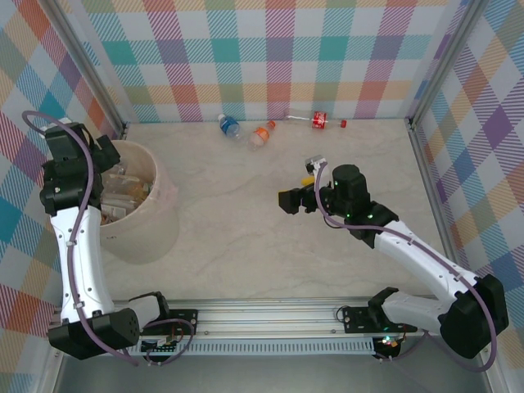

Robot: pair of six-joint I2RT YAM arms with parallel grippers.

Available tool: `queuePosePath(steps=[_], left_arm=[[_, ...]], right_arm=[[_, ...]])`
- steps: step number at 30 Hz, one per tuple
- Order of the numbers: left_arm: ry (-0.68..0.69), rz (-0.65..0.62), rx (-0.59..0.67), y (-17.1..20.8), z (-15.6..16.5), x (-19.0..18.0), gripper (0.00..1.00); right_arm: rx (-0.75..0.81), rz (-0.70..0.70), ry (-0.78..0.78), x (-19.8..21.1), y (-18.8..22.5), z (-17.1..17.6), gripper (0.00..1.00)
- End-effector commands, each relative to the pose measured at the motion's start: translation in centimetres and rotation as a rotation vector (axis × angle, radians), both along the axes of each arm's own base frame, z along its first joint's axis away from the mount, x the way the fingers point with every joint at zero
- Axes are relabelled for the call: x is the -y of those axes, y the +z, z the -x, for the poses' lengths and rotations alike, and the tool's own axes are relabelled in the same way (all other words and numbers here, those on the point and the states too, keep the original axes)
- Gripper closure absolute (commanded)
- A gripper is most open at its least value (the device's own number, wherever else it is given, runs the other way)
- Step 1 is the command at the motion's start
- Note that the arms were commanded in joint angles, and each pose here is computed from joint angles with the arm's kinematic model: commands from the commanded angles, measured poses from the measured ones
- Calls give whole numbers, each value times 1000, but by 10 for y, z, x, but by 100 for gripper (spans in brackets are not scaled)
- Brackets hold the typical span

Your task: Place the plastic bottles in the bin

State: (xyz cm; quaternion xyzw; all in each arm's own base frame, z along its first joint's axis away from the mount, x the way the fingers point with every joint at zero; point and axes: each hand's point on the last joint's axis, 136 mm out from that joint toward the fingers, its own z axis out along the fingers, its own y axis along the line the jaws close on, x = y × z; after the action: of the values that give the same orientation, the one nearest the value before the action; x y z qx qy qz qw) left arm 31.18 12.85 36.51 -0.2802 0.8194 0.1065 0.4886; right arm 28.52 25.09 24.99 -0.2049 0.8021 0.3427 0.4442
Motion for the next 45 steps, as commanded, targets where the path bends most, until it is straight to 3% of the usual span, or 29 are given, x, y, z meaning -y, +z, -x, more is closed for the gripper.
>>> queuePosePath(steps=[1, 4, 9, 18, 30, 35, 39, 45], left_arm=[[-38, 209, 18, -15, -3, 22, 3], [-41, 285, -8, -36, -7, 28, 3], [150, 286, -145, -83, 9, 0, 3], [241, 318, -258, -113, 19, -7, 2], [15, 411, -20, -31, 16, 39, 0], [-173, 512, 68, -4, 10, 90, 0], [-311, 581, 58, -7, 4, 132, 0], [-320, 542, -42, -49, -12, 143, 0]], right_arm=[[30, -36, 4, -3, 19, 1, 0], [26, -34, 2, -2, 18, 1, 0], [32, -18, 5, -1, 16, 3, 0], [41, 0, -13, 7, 9, 6, 0], [36, -1, -63, 13, 10, 2, 0], [-17, -12, -205, 27, 8, -12, 0], [-67, -9, -258, 33, 4, -16, 0], [-150, 51, -345, 47, -8, -23, 0]])
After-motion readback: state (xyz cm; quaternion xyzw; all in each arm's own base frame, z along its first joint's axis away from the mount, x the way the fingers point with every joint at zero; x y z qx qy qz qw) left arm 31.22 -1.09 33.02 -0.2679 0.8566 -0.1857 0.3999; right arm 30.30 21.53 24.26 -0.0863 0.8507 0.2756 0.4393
